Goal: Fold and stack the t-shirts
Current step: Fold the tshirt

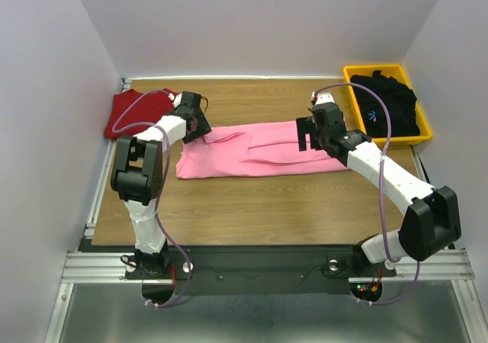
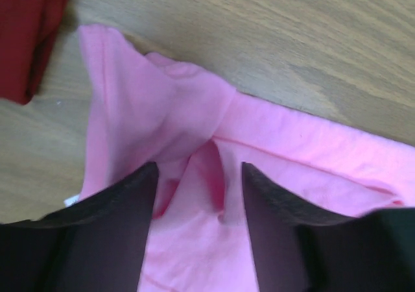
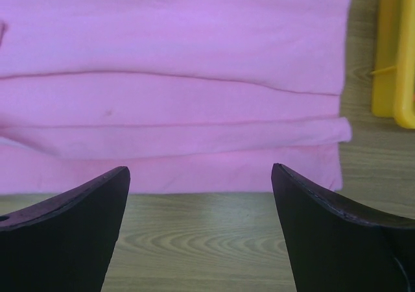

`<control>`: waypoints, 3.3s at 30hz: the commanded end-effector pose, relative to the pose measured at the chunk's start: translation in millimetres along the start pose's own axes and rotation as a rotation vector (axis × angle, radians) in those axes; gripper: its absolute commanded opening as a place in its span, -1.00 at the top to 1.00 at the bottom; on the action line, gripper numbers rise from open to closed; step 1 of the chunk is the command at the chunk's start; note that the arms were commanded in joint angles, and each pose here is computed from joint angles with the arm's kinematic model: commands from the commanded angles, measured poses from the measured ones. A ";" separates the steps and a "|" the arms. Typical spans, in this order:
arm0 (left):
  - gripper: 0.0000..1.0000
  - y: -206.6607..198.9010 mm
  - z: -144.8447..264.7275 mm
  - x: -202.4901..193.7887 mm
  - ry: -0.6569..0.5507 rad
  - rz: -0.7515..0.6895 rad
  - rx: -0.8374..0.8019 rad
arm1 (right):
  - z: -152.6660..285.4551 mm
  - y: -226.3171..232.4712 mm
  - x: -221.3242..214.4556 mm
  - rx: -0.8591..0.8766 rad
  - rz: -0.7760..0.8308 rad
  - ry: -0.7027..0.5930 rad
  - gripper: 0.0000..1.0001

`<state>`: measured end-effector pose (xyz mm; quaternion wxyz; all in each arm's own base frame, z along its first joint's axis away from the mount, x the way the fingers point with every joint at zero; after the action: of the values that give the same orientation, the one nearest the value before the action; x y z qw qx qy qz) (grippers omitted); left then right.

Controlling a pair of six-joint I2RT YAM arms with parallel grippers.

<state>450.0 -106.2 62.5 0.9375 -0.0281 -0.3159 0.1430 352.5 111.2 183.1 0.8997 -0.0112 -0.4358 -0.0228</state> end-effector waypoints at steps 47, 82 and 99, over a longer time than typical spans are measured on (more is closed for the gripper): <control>-0.47 64.1 109.3 -51.5 -0.228 -0.140 0.004 | -106.8 107.2 -42.6 0.091 -0.130 0.216 0.09; 0.09 84.2 48.6 -96.1 0.074 -0.011 0.130 | -81.9 -148.6 -124.3 -0.251 -0.823 0.374 0.16; -0.13 107.1 78.8 -81.2 0.009 0.020 0.164 | -27.8 -160.2 -91.6 -0.170 -0.825 0.231 0.15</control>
<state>328.0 -42.5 42.9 0.9384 0.0179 -0.2930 0.1821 306.1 -52.3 62.9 0.8439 0.0680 -0.2634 -0.4624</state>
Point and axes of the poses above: each gripper's point midway between its finger pads, its own z axis back along the fingers, its own y axis along the line the jaws close on, x = y × z, the point moved 2 cm from there along z, back along the fingers, and after that the axes turned 9 degrees about -z, right-handed, at the moved point
